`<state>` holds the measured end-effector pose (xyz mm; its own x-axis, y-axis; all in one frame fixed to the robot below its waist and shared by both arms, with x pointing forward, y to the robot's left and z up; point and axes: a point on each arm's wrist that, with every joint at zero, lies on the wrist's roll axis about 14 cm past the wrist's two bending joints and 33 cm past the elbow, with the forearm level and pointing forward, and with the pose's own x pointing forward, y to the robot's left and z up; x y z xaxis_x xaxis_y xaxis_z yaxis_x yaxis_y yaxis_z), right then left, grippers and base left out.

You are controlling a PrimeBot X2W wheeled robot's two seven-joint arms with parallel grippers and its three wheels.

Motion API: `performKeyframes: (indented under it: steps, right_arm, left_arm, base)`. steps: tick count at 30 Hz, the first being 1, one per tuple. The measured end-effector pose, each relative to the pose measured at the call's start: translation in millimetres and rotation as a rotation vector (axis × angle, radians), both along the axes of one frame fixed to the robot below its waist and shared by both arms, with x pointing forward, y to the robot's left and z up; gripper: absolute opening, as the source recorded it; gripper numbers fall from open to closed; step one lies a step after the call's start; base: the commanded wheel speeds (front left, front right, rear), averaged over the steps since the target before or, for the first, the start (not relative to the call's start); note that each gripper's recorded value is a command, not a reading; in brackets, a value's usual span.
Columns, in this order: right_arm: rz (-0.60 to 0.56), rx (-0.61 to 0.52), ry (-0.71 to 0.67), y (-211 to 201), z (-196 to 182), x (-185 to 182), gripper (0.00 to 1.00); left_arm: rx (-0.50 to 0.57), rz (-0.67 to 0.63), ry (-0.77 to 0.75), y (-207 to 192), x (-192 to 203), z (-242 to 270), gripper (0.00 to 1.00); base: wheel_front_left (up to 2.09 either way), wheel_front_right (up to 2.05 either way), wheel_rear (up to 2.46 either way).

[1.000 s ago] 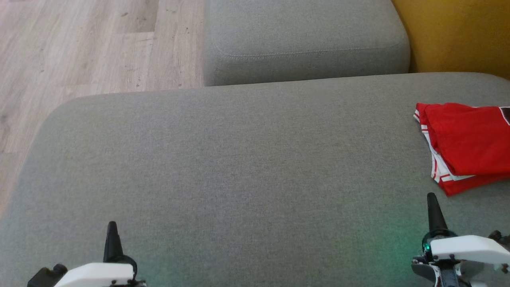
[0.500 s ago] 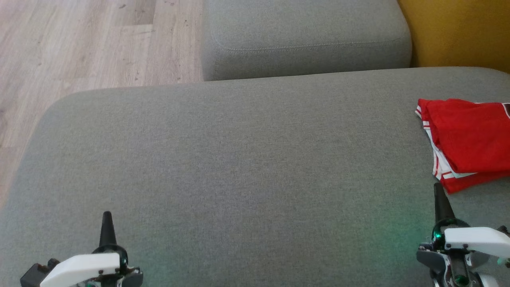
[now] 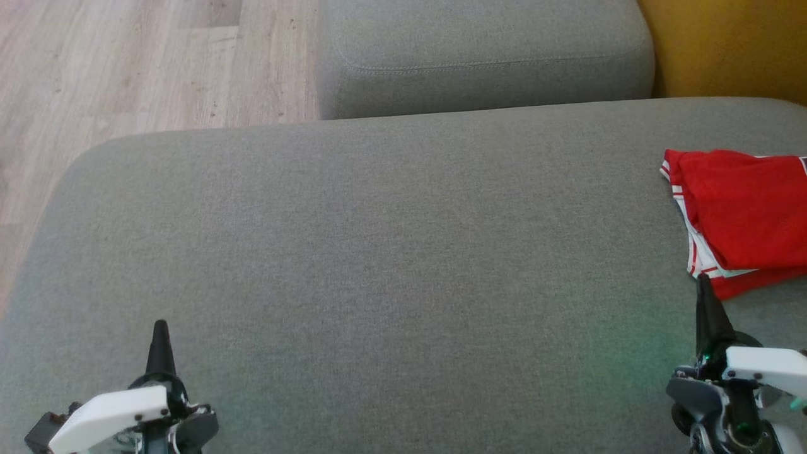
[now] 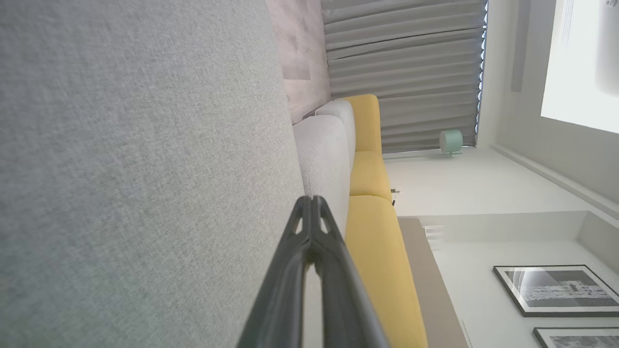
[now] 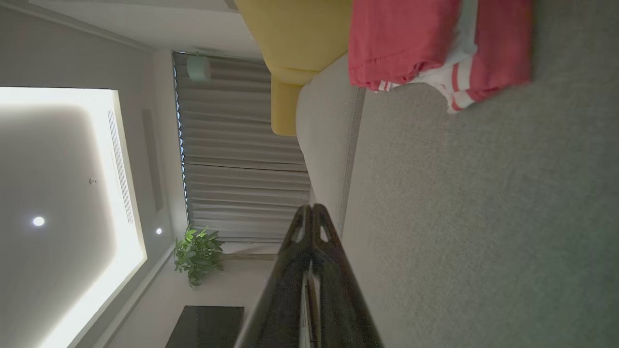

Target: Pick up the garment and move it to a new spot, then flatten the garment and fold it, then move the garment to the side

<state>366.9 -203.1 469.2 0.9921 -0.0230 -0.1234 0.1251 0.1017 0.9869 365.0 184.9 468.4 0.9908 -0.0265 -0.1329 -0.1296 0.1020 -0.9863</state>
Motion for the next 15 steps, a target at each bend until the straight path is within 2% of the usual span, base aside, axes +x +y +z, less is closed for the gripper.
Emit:
performKeyframes:
  steps: [9,15]
  right_arm:
    - [-0.018,0.102,-0.021,-4.1,4.4,4.9,0.0]
    - [-0.017,0.105,-0.023,-4.5,5.0,5.1,0.0]
  left_arm:
    - [-0.099,0.009,-0.03,2.3,8.3,7.1,0.0]
    - [-0.108,0.017,-0.04,4.6,9.9,9.7,0.0]
  base:
    - [0.0,0.0,0.0]
    - [0.0,0.0,0.0]
